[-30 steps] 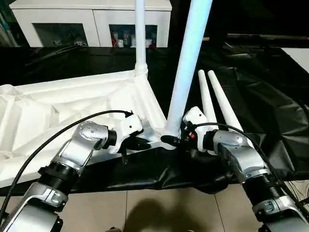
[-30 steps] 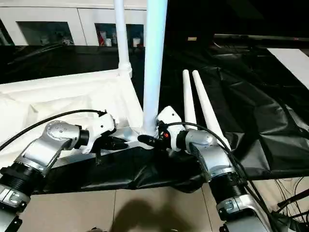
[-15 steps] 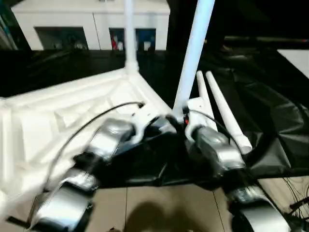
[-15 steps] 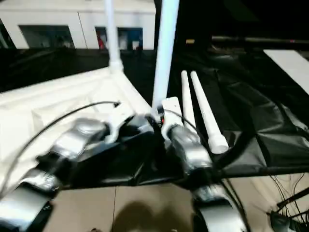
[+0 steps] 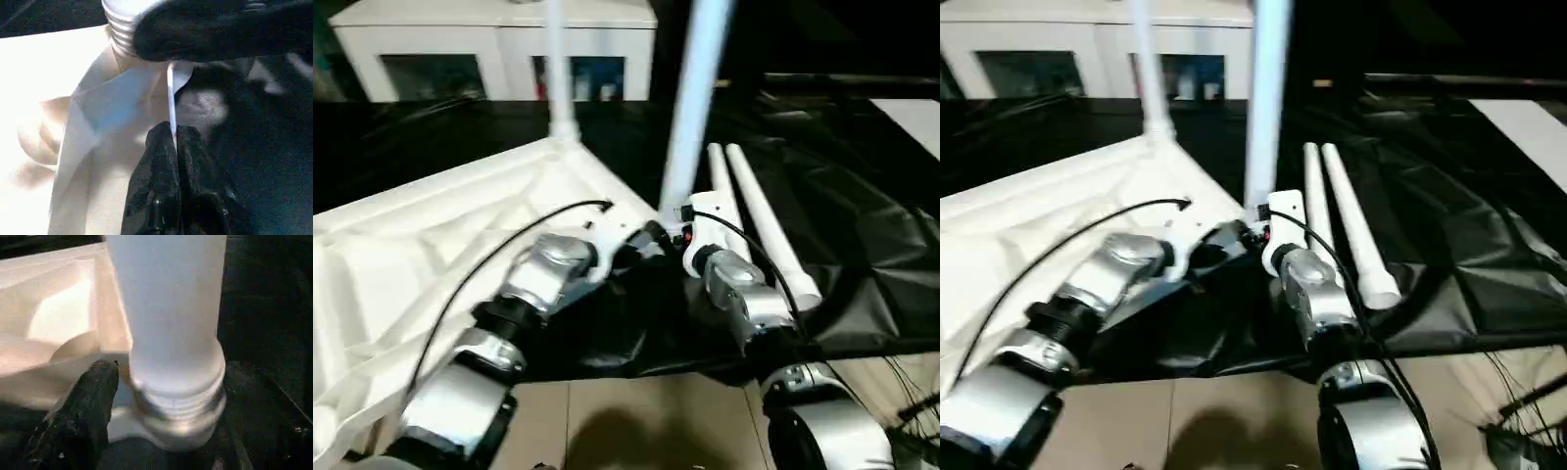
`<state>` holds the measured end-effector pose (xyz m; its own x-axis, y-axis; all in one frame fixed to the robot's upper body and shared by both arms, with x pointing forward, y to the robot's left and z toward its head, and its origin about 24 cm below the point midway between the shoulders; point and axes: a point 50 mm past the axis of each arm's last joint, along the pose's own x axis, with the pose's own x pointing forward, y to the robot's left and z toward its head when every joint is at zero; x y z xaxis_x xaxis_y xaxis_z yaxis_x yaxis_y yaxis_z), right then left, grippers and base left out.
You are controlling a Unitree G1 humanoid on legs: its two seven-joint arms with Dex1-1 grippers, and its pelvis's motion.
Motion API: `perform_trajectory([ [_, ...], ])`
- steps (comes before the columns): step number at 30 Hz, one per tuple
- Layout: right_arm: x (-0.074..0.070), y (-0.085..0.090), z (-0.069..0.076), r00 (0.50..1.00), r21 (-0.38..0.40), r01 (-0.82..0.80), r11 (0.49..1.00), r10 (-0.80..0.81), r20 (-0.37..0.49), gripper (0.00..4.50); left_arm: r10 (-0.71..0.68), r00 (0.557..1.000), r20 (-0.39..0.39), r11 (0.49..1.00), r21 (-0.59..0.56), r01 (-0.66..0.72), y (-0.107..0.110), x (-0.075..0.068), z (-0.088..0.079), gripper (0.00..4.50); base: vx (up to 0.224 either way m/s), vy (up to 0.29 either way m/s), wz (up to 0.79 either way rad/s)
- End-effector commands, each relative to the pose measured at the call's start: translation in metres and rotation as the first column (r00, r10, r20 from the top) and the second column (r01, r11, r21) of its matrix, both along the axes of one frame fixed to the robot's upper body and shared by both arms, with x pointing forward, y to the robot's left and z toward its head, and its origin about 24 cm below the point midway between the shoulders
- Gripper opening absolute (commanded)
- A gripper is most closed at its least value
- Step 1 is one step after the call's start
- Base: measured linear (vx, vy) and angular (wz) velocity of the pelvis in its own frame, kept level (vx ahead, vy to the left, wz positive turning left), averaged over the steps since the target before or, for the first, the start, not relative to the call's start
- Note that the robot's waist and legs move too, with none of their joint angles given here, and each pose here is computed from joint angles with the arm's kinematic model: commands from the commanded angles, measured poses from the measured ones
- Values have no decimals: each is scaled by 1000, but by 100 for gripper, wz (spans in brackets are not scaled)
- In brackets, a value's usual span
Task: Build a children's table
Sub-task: Rotate leg to tighten
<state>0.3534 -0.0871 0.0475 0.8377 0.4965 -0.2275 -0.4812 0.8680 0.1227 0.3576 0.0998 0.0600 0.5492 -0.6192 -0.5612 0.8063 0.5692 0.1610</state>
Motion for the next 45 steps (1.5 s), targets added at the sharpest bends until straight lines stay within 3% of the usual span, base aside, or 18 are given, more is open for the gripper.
perform_trajectory([
  [1,-8,11,11,975,-42,-215,976,217,55,392,-81,996,-35,996,40,83,6,-10,-9,0,0,0,0],
  [3,-9,11,11,974,-44,-218,975,220,56,392,-84,996,-36,996,39,85,6,-10,-9,0,0,0,0],
  [6,-17,-12,10,936,-149,-338,929,349,50,392,-209,976,-53,977,24,210,16,-22,-5,0,0,0,0],
  [13,-27,-37,19,881,-169,-465,869,473,4,392,-350,932,-95,934,39,354,31,-37,3,0,0,0,0],
  [19,-35,-36,17,832,-192,-550,813,553,-43,392,-363,926,-104,929,40,369,34,-40,5,0,0,0,0],
  [32,-33,-31,18,846,-173,-529,830,533,-32,392,-367,923,-112,927,34,373,36,-42,7,0,0,0,0],
  [38,-33,-30,17,846,-169,-529,831,532,-30,320,-369,922,-115,926,35,375,36,-43,7,0,0,0,0],
  [45,-33,-29,16,849,-163,-524,836,527,-27,279,-371,921,-120,926,32,377,35,-44,7,0,0,0,0],
])
